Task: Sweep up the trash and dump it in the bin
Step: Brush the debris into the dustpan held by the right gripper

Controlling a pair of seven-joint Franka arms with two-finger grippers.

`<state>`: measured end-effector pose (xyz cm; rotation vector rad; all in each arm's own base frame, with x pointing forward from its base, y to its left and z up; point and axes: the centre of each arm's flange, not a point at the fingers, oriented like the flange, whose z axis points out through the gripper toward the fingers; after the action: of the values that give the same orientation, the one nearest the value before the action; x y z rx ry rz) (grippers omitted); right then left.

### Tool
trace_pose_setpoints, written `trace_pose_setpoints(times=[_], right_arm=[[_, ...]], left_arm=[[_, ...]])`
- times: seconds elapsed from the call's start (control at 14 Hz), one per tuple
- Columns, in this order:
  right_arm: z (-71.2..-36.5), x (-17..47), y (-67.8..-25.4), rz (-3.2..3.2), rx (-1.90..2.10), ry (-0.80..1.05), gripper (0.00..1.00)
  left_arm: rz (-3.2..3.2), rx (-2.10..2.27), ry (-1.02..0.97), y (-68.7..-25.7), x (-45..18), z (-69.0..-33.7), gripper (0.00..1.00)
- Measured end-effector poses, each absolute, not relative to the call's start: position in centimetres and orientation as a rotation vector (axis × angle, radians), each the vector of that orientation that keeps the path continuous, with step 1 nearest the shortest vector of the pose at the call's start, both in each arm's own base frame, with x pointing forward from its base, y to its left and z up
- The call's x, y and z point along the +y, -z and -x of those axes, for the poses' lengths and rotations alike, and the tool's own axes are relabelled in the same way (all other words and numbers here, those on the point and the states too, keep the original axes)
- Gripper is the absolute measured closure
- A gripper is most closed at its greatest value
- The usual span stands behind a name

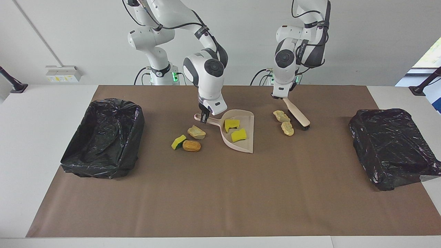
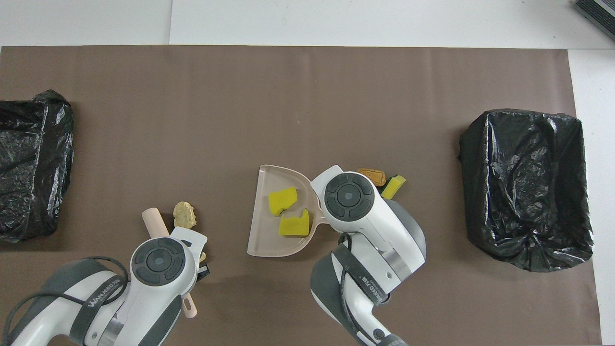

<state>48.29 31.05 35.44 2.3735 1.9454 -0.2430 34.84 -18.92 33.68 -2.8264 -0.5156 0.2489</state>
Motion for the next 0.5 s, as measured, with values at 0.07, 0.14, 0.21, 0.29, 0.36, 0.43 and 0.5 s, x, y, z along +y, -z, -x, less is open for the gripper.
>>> trace_pose_setpoints(times=[0.07,0.14,0.21,0.29,0.36,0.43,0.5], right_arm=[[-48.3,31.0,-35.4,-2.374,1.945,0.243,0.67],[-48.3,31.1,-35.4,-2.374,1.945,0.243,0.67],[-48.3,31.1,-35.4,-2.374,1.945,0.243,0.67],[-48.3,31.1,-35.4,-2.374,1.945,0.243,0.67],[-48.3,31.0,-35.4,-2.374,1.945,0.243,0.67],[-48.3,31.1,-35.4,-2.374,1.945,0.243,0.67],[-48.3,31.1,-35.4,-2.374,1.945,0.243,0.67]], left_arm=[[2.892,-0.488,-0.257,-33.5,-19.7,-35.6,0.74],[2.949,-0.437,-0.274,-33.4,-20.4,-36.6,0.74],[2.992,-0.364,-0.284,-33.5,-21.3,-37.9,0.74],[3.023,-0.270,-0.288,-33.7,-22.1,-39.0,0.74],[3.051,-0.164,-0.296,-33.7,-22.8,-39.7,0.74],[3.074,-0.065,-0.308,-33.8,-23.6,-39.9,0.74],[3.092,0.017,-0.315,-33.8,-24.7,-39.6,0.74]])
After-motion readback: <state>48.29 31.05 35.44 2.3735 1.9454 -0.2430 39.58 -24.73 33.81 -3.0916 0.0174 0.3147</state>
